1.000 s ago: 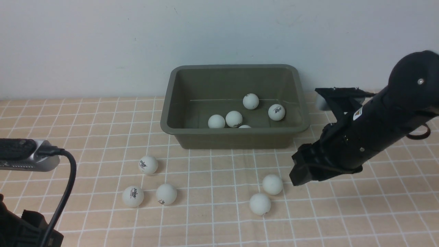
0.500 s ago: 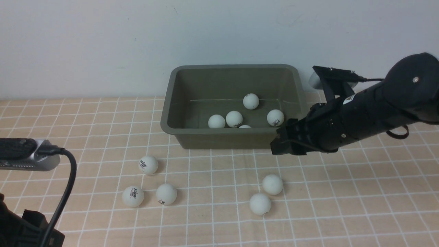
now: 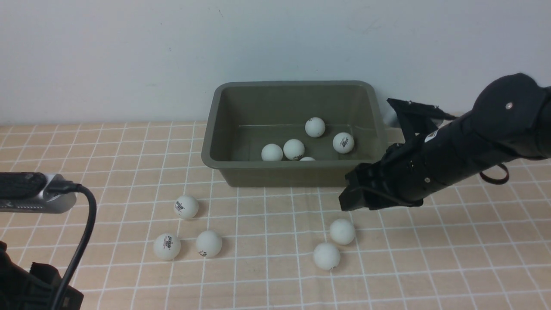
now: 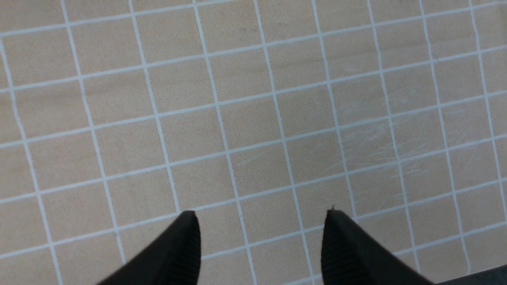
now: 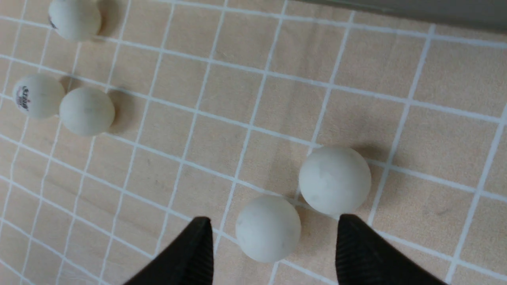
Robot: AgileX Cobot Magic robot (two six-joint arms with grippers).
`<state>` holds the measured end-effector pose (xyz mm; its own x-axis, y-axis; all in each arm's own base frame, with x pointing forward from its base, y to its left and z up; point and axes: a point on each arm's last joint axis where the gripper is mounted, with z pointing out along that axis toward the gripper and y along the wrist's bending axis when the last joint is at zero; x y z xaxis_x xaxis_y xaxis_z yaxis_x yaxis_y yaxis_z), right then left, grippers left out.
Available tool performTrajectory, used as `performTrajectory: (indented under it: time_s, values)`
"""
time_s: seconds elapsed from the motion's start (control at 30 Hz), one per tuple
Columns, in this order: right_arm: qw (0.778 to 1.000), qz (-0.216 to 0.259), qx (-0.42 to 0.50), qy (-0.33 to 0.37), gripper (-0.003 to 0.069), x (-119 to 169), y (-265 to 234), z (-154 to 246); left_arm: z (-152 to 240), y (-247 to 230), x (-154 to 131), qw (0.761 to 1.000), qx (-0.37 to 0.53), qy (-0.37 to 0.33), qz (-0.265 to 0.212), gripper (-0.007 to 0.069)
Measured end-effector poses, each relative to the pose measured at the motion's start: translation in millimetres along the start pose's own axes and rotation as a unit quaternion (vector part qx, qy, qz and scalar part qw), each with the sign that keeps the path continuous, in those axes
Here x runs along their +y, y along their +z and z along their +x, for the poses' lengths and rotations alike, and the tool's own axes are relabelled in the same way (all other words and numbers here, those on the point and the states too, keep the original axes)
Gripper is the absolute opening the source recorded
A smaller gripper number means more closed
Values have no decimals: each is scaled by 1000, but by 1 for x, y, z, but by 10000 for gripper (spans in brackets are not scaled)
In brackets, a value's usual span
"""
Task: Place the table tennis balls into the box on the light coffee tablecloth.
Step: 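Reach for and grasp a ping pong ball on the table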
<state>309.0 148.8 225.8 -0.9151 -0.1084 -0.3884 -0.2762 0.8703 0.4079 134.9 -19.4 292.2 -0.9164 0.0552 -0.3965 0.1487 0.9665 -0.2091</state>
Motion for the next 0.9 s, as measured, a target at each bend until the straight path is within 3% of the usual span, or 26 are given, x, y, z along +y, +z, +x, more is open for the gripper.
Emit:
performTrajectory:
  time_s: [0.2,0.37,0.57,0.9]
  values:
    - [999,27,24,-13,377,7,15,7,0,0,0,1000,-1,0,0,343]
    - [996,68,33,-48,339,28,29,11,0,0,0,1000,-1,0,0,343]
    - [992,118,24,-20,325,32,26,-8,0,0,0,1000,-1,0,0,343]
    - [989,140,49,1,327,29,50,-13,0,0,0,1000,-1,1,0,343]
